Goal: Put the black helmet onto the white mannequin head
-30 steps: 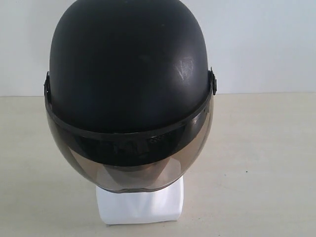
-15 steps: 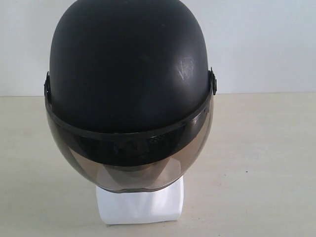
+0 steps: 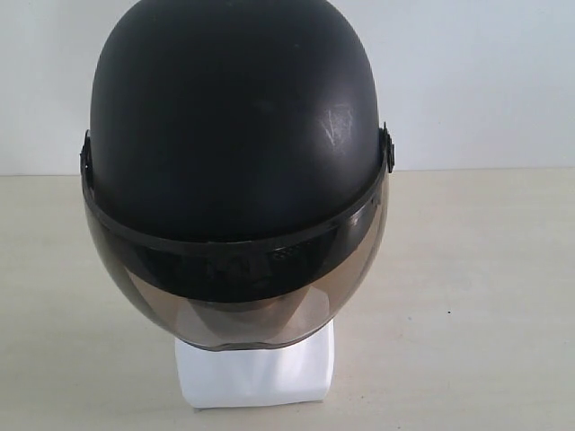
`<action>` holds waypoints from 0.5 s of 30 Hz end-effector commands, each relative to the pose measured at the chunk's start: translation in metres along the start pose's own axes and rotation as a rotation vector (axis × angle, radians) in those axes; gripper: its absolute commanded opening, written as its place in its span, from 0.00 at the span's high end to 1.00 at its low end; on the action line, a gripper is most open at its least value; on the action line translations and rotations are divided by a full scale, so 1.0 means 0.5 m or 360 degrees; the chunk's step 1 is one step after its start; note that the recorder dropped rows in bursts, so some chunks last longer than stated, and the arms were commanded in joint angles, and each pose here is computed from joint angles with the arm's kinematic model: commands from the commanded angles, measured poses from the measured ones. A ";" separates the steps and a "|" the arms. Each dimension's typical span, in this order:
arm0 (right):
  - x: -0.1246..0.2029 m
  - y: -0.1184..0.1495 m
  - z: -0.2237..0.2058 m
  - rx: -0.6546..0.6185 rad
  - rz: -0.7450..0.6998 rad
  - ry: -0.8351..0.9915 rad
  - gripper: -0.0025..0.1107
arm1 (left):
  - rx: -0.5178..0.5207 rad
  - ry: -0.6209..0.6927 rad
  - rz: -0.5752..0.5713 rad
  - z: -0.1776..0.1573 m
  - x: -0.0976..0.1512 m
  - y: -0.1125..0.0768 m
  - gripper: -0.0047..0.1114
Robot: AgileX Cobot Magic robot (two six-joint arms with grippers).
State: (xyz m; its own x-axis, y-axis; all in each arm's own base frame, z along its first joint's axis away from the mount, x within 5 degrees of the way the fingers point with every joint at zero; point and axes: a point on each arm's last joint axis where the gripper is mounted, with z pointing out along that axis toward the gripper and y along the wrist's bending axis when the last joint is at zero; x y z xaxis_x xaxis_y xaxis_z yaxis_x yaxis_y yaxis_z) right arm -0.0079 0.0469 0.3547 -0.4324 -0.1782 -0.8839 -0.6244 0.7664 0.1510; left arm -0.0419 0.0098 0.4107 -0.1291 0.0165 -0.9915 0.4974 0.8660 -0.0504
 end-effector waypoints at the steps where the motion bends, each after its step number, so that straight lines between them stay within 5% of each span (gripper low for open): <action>1: 0.002 0.001 0.000 -0.0006 -0.0002 0.0001 0.98 | -0.0470 -0.0311 0.0088 -0.066 -0.046 0.047 0.92; 3: 0.002 0.001 0.000 -0.0009 -0.0001 0.0000 0.98 | -0.0726 -0.0445 -0.0008 -0.092 -0.034 0.070 0.92; 5: 0.002 0.001 0.000 -0.0009 -0.0001 0.0000 0.98 | -0.0806 -0.0470 0.0026 -0.074 0.000 0.079 0.92; 10: 0.001 0.001 0.000 -0.0007 -0.0001 -0.0004 0.98 | -0.0572 -0.0495 0.0212 0.052 0.095 0.065 0.92; 15: 0.002 0.002 -0.001 -0.0013 -0.0001 -0.0005 0.98 | -0.0325 -0.0527 0.0037 0.140 0.174 0.052 0.92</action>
State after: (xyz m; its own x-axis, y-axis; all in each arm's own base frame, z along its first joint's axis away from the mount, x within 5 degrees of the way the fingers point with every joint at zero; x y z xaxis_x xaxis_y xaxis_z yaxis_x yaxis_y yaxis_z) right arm -0.0080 0.0472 0.3549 -0.4324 -0.1758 -0.8844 -0.6265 0.7640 0.1545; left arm 0.0089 0.0114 0.3326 0.1546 -0.0100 -0.9879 0.2359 0.9714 0.0271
